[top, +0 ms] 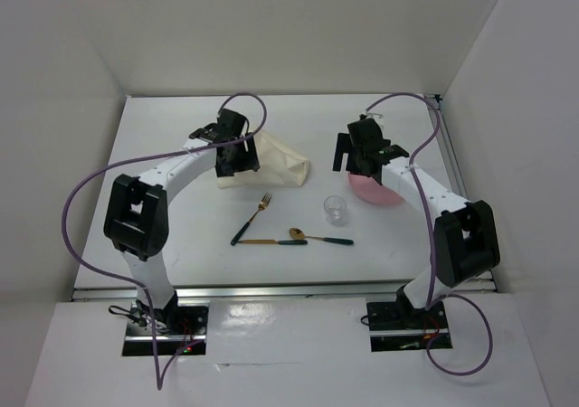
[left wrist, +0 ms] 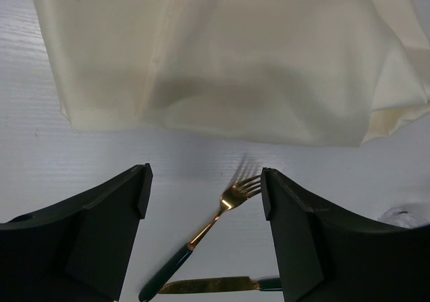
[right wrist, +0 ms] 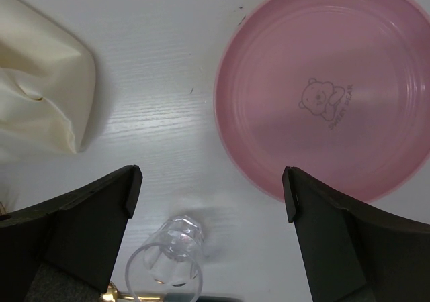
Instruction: Set the dinner table for one person
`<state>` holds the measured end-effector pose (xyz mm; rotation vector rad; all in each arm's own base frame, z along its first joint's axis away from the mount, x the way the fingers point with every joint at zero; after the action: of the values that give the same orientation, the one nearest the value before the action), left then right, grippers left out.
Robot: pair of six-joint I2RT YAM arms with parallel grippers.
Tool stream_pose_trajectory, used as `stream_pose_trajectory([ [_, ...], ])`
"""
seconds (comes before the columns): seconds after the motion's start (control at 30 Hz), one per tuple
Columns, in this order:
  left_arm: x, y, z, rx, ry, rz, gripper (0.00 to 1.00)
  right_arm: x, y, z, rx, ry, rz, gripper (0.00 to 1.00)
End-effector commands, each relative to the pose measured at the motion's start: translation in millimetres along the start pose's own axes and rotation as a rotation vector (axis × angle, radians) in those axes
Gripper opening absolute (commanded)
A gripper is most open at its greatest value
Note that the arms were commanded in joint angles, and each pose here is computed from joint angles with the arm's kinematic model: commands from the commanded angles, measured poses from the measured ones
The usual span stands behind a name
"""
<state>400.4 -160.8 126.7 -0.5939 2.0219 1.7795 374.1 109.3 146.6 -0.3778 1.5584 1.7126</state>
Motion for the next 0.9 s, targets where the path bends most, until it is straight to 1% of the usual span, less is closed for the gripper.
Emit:
stream_pose_trajectory([
  [0.0, -2, -7, -6, 0.013, 0.072, 0.006, 0.83, -20, 13, 15, -0.063, -0.012, -0.071, 1.0],
  [0.07, 1, -19, -2, 0.007, 0.099, 0.028, 0.83, -20, 13, 15, -0.063, -0.012, -0.071, 1.0],
  [0.2, -12, -31, 17, -0.041, 0.131, 0.015, 0.83, -20, 15, 14, -0.062, -0.012, -0.07, 1.0],
  [0.23, -7, -38, 19, -0.035, 0.138, 0.042, 0.83, -20, 16, 14, -0.063, -0.012, -0.07, 1.0],
  [0.43, 0, -62, 24, 0.01, 0.126, 0.107, 0.83, -17, 14, 12, -0.057, -0.009, -0.063, 1.0],
  [0.5, 6, -70, 20, 0.036, 0.128, 0.137, 0.8, -17, 14, 12, -0.057, -0.009, -0.063, 1.0],
  [0.6, 3, -70, 16, 0.057, 0.129, 0.13, 0.77, -17, 13, 12, -0.052, -0.006, -0.056, 1.0],
  [0.67, 10, -72, 15, 0.07, 0.13, 0.146, 0.76, -18, 13, 11, -0.044, -0.007, -0.062, 1.0],
  [0.7, 4, -69, 14, 0.079, 0.119, 0.123, 0.74, -18, 13, 11, -0.044, -0.007, -0.062, 1.0],
  [0.83, 2, -66, 14, 0.083, 0.108, 0.114, 0.66, -16, 13, 10, -0.039, -0.013, -0.054, 1.0],
  [0.87, 2, -66, 14, 0.083, 0.108, 0.114, 0.66, -14, 10, 9, -0.034, -0.011, -0.047, 1.0],
])
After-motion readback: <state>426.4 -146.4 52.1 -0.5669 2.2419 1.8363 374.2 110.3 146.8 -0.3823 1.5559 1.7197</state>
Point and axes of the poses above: each gripper's point midway between its finger pads, its own y axis back along the fingers, its own z axis along the line the jaws close on, x = y × z, the point moved 2 cm from there along y, back along the fingers, and after that the axes turned 11 degrees about -y, right-handed, at the moved point
